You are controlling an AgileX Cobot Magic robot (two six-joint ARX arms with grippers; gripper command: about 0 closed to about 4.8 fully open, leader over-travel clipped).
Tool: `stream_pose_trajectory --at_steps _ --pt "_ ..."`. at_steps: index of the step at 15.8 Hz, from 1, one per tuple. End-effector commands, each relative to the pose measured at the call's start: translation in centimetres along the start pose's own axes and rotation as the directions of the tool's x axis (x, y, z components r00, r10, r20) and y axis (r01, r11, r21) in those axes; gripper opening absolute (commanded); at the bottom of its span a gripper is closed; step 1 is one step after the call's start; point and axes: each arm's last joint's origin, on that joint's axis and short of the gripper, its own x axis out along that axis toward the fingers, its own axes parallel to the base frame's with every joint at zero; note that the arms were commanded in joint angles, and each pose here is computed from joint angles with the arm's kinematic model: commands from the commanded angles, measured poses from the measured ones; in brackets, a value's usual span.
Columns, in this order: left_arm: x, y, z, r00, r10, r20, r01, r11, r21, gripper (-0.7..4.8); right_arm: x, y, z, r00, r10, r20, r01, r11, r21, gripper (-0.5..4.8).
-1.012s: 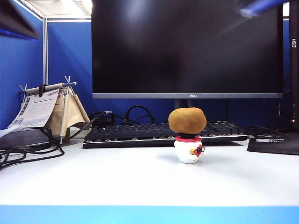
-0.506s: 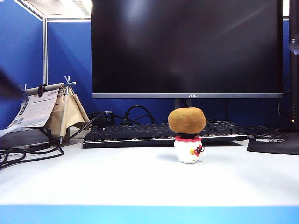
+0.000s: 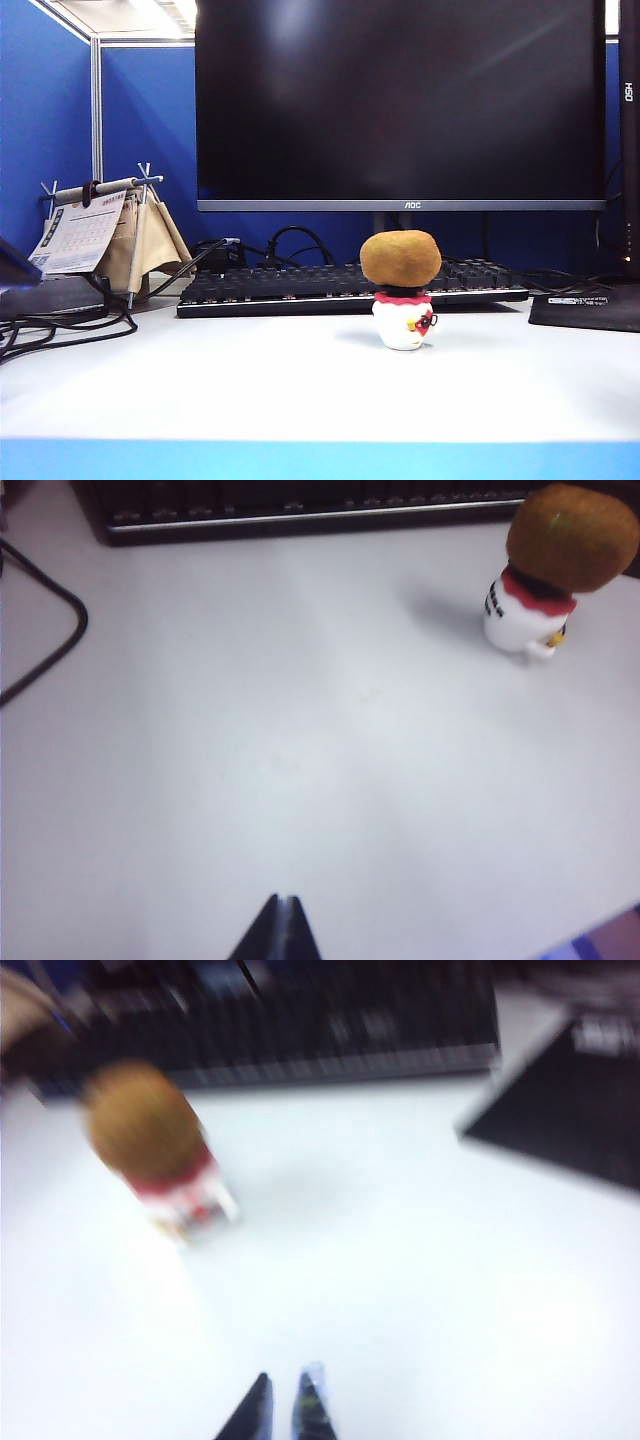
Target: Place the kiwi on top of the doll with a flat head.
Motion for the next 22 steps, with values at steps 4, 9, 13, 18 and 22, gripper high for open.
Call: stream_pose_trajectory --at_steps 4,9,13,18,22 --pt "0.0 -0.6 0.2 0.976 -0.214 0.027 0.214 0.977 0.015 -0.06 0.5 -0.3 -1.4 0.999 -0.013 -0.034 0.013 1.000 -0.007 0.37" --pt "-0.1 -0.9 -0.5 0.940 -0.337 -0.055 0.338 0.941 0.006 -0.06 0.8 0.0 -3.1 0.975 0.180 -0.127 -0.180 0.984 0.010 0.00" --pt "0.0 -0.5 -1.1 0.967 -0.247 -0.068 0.247 0.969 0.006 -0.05 0.8 -0.1 -3.2 0.977 0.169 -0.130 -0.169 0.986 0.009 -0.01" --pt "0.0 -0.3 -1.8 0.967 -0.222 -0.122 0.223 0.975 -0.010 -0.05 0.8 -0.1 -3.2 0.976 0.173 -0.131 -0.173 0.985 0.011 0.00" --pt "0.0 -0.3 -1.8 0.967 -0.222 -0.121 0.223 0.975 -0.010 -0.05 0.8 0.0 -3.2 0.976 0.173 -0.129 -0.173 0.985 0.010 0.00"
